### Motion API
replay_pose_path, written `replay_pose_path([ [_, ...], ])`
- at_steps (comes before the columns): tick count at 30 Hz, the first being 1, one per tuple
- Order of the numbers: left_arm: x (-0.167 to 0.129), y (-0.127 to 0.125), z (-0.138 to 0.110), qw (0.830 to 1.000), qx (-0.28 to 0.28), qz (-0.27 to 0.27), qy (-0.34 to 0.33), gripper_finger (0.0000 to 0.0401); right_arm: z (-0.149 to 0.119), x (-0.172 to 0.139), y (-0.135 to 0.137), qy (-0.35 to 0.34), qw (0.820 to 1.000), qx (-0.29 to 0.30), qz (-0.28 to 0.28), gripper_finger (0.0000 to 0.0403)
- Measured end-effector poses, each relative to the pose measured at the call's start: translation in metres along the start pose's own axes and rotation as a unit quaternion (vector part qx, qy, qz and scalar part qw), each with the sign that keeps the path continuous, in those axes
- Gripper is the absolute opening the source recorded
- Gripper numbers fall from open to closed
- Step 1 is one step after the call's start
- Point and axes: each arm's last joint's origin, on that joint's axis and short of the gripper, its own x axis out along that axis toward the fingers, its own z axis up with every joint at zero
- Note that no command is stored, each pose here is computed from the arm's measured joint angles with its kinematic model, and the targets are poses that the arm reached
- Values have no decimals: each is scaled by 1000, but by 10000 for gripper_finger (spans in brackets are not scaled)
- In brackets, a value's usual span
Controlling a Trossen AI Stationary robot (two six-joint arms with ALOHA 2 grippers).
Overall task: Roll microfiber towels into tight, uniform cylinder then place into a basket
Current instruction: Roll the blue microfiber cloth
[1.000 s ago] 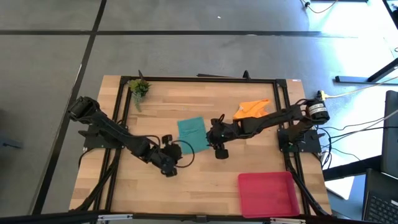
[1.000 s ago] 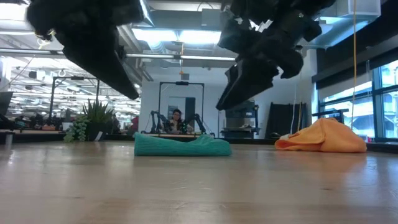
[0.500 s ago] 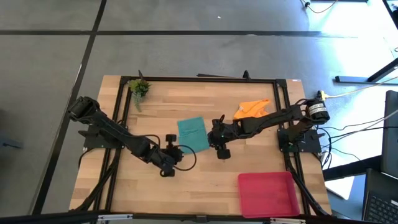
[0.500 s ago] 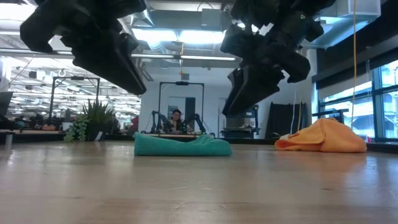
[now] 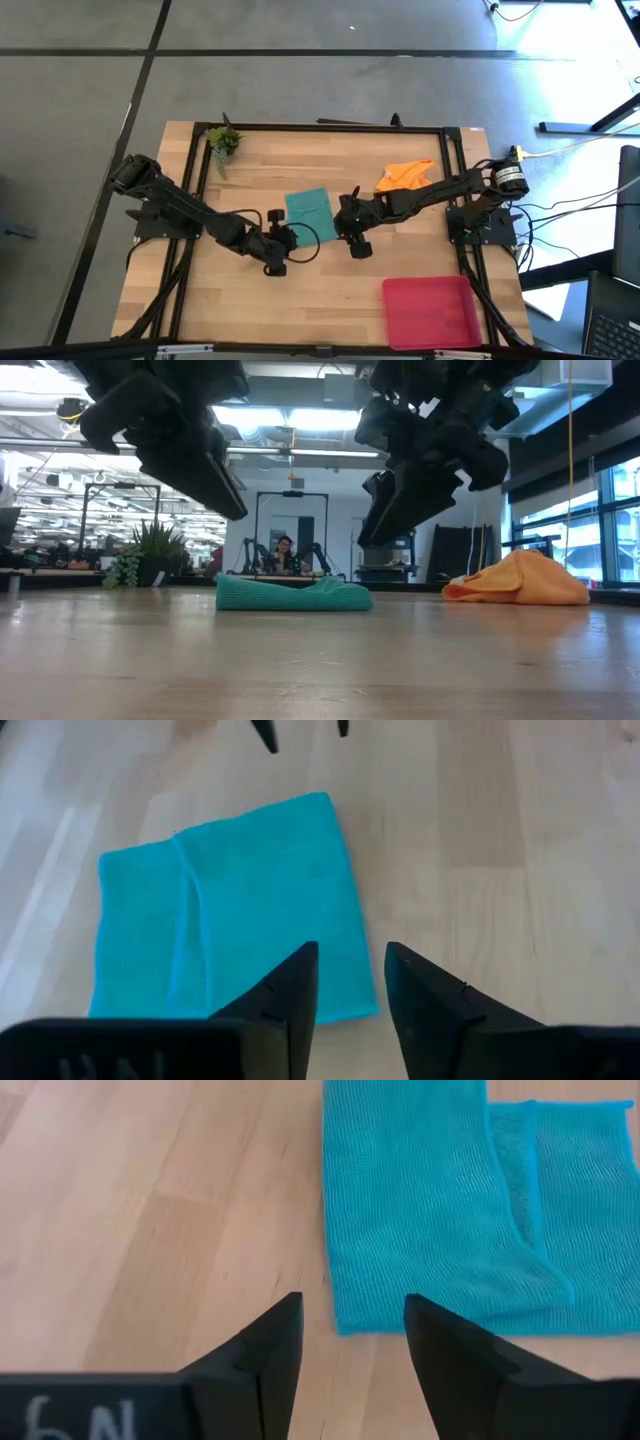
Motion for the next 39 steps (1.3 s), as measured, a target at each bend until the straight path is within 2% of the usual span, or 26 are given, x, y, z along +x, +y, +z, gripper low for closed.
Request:
replay_pose_path([
  [12,29,-8,-17,998,30,17,55,112,-8,39,-1,-3,995,-104,-8,177],
  [22,30,-9,-15,999,23,14,42,112,-20,63,-13,11,996,-89,-19,177],
  [30,38,-11,-19,998,28,17,52,112,-20,68,-13,-1,996,-87,-22,175],
  [34,43,-13,-23,997,34,20,63,112,-20,69,-13,-4,997,-79,-22,153],
  [39,48,-15,-28,996,37,24,75,112,-20,69,-13,-5,997,-77,-22,99],
])
